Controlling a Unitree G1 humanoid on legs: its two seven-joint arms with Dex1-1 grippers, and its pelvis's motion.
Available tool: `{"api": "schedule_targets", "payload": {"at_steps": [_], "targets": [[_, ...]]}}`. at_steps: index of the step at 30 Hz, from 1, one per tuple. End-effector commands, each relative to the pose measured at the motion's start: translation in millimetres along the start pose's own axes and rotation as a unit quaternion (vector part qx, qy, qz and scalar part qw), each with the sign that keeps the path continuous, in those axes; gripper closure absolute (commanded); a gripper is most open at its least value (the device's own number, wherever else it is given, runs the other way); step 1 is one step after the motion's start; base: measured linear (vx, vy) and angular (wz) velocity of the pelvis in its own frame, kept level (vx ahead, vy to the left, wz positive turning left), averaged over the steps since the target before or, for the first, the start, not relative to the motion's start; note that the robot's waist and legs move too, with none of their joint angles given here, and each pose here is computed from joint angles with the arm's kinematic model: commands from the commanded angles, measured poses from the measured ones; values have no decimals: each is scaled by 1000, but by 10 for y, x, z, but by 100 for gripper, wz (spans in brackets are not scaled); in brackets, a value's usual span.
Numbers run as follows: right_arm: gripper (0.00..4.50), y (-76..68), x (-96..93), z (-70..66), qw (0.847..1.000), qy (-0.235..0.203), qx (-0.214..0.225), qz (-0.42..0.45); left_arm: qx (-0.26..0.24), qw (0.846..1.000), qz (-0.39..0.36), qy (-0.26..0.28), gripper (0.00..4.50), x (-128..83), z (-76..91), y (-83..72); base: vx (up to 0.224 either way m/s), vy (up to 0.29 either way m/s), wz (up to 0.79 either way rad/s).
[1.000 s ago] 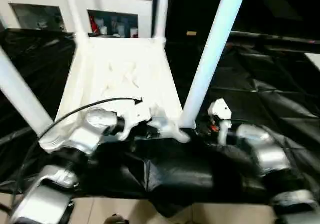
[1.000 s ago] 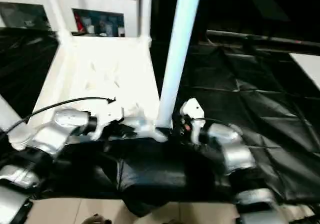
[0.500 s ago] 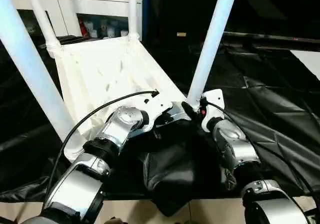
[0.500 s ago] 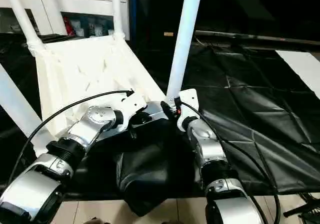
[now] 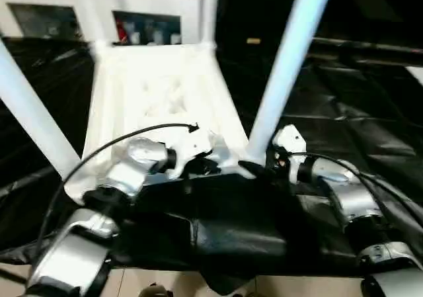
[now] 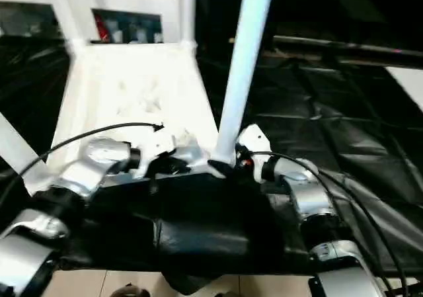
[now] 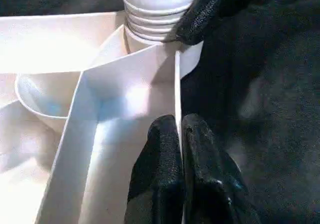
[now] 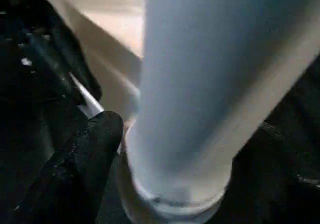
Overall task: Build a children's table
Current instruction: Rotate leg to tighten
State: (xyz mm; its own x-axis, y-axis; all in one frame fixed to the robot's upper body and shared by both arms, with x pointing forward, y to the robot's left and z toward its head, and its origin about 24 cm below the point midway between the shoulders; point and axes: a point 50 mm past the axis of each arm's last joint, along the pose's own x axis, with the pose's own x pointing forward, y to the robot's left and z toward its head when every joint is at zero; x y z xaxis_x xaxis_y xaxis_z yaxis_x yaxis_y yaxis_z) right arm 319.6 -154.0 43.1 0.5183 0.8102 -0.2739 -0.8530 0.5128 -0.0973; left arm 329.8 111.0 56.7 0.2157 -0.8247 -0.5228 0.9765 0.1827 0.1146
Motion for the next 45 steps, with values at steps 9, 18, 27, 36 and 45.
{"api": "schedule_targets", "payload": {"at_steps": [9, 18, 27, 36, 45], "targets": [[114, 43, -91, 14, 999, -5, 6, 47, -4, 999, -47, -20, 450, -87, -51, -92, 0, 0, 0], [178, 93, 14, -133, 998, 3, 65, -7, -18, 1000, 25, -4, 450, -16, -53, -4, 0, 0, 0], [182, 42, 387, -298, 945, 30, 193, -263, -36, 991, 125, 21, 450, 424, 114, 44, 0, 0, 0], [106, 208, 691, -53, 969, -10, 138, -204, -32, 995, 99, -6, 450, 574, 228, -25, 0, 0, 0], [76, 125, 292, 71, 997, -48, 50, -20, -17, 999, 46, -15, 450, 237, 50, 5, 0, 0, 0]]}}
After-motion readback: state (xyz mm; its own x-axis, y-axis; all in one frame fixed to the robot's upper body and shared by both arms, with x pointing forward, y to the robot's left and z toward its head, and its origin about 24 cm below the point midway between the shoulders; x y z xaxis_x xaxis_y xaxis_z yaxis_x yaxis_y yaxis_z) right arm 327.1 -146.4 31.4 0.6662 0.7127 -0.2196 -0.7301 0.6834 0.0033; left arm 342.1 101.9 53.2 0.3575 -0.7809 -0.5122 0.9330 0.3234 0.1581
